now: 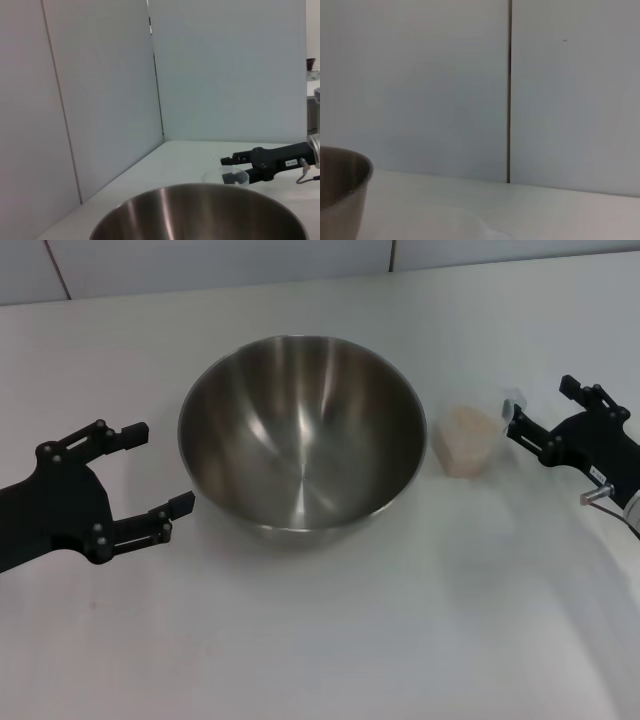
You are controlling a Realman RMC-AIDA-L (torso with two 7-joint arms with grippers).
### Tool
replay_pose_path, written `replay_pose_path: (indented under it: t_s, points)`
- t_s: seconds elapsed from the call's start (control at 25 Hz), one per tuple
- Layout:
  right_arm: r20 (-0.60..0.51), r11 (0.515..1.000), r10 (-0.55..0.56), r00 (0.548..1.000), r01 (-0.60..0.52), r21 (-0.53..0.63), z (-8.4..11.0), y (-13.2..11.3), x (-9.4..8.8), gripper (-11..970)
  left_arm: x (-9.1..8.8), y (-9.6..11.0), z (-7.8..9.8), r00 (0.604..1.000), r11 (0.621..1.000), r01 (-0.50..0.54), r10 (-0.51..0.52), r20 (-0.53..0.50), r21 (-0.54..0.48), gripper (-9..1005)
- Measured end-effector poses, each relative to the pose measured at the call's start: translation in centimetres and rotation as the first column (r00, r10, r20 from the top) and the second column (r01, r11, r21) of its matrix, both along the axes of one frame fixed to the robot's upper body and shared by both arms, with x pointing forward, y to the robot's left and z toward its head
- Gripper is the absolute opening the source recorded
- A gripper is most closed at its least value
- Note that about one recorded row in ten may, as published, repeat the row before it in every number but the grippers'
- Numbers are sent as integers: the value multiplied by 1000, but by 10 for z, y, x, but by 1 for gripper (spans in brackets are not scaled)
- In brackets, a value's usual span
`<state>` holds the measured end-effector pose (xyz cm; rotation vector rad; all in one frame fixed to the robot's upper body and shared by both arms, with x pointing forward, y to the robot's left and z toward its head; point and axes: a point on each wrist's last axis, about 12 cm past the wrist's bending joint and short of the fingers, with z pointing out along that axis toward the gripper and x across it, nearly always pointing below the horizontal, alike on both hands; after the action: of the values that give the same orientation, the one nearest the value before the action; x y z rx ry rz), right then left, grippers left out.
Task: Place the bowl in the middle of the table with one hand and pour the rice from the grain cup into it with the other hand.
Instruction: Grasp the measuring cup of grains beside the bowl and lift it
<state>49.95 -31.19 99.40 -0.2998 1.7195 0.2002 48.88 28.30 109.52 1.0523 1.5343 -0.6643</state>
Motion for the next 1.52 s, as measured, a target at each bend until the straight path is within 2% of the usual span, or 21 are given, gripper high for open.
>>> replay_pose_path:
  t_s: [0.44,0.64,1.08,1.2,1.52]
  points:
    - [-12,999,31,999,-31,-27,2,6,11,731,1,0,0,1000,1000,1,-1,-1,-1,860]
    - [4,997,43,999,-43,-63,1,12,12,511,1,-1,1,1000,1000,6,-6,0,0,860]
    - [14,997,43,999,-42,-59,2,13,11,290,4,-5,4,1000,1000,19,-19,-1,-3,859]
    - [15,997,43,999,-42,-59,2,13,11,61,4,-5,4,1000,1000,19,-19,-1,-3,859]
    - [55,998,39,998,-37,-42,7,12,10,13,5,-5,4,1000,1000,15,-15,-2,-2,860]
